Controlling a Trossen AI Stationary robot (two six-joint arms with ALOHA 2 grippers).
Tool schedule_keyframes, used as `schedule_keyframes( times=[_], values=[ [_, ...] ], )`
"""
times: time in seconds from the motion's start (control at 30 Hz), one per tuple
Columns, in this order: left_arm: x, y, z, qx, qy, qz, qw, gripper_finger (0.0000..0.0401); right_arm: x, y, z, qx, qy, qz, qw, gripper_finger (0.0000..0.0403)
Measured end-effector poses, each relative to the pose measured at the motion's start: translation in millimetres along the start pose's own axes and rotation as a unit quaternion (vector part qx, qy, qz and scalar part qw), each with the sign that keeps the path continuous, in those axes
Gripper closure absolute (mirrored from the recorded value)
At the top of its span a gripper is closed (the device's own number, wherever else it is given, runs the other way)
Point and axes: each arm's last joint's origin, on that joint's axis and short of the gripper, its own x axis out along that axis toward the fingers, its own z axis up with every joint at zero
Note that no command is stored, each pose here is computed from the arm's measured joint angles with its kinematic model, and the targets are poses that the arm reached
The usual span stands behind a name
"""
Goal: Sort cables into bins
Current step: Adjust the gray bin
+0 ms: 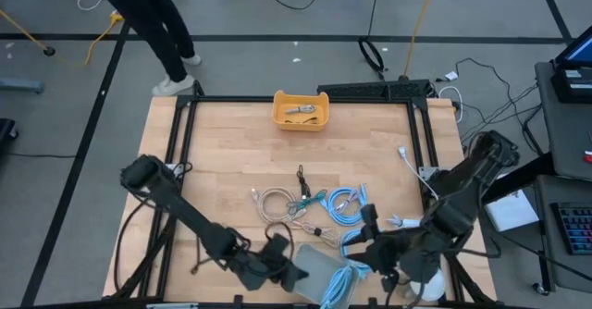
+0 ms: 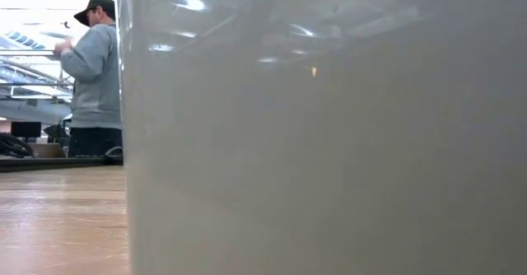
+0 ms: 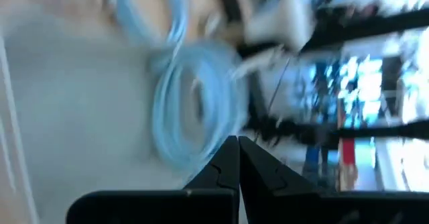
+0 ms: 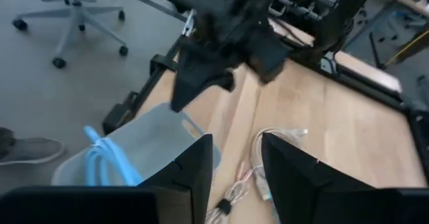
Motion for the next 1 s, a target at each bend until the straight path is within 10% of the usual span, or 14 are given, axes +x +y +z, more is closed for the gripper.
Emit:
schedule_keyframes(
  times=[0.47,1.0],
  values=[
    [32.2,17.8,27.6,-0.015,-0.006,0.014,1.000,0.0401,4.2,20.2,-13.1,0.004,0.031,0.031,0.999,0.0319],
    [-24.2,6.6,105.4,0.087,0.016,0.184,0.979,0.0401,18.9,58.1,-63.5,0.204,0.137,0.141,0.959,0.0397]
  ],
)
